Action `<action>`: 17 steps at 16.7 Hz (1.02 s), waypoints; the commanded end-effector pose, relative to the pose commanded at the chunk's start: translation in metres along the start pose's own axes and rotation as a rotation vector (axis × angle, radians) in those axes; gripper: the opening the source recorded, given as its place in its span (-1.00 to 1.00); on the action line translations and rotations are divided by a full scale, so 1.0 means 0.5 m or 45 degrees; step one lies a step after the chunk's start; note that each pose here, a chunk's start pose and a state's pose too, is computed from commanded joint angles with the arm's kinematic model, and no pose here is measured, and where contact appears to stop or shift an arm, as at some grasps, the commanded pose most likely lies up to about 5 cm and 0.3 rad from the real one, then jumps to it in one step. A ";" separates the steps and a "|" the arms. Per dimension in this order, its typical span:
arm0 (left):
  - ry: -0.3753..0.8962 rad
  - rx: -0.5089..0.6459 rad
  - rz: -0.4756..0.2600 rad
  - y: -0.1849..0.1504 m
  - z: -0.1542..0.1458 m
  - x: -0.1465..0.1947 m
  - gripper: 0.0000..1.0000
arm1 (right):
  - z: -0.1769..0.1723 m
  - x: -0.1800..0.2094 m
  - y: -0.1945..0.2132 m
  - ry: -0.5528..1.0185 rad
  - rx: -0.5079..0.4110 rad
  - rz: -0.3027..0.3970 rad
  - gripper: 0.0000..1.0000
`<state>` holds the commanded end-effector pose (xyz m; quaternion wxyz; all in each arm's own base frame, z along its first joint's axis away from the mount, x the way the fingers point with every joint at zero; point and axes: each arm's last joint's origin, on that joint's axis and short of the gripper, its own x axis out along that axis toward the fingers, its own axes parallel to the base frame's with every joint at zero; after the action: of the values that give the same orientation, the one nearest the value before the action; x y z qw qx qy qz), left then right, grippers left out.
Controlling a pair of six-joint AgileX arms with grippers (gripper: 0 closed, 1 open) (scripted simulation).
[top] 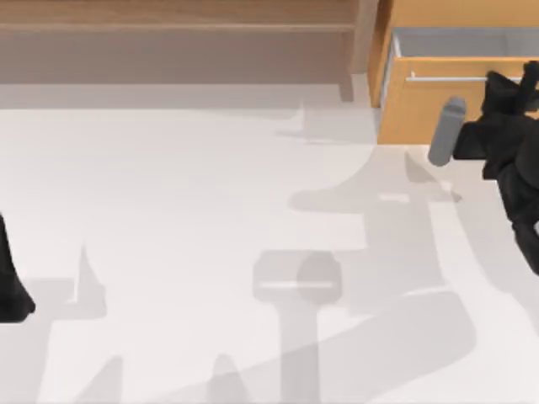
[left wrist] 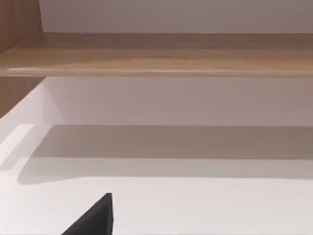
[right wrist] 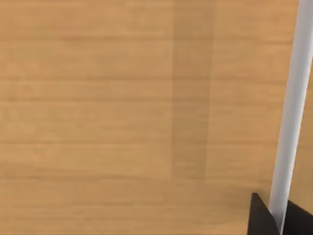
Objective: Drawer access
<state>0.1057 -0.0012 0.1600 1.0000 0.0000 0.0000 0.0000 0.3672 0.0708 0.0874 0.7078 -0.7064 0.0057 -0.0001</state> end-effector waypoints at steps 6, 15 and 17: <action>0.000 0.000 0.000 0.000 0.000 0.000 1.00 | 0.000 -0.090 0.006 0.001 -0.002 0.016 -1.00; 0.000 0.000 0.000 0.000 0.000 0.000 1.00 | 0.004 -0.131 -0.002 -0.002 0.002 -0.014 -1.00; 0.000 0.000 0.000 0.000 0.000 0.000 1.00 | 0.005 -0.159 0.000 -0.001 0.002 -0.014 -1.00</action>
<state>0.1057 -0.0012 0.1600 1.0000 0.0000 0.0000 0.0000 0.2878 0.0738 0.0881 0.7083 -0.7059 0.0014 -0.0039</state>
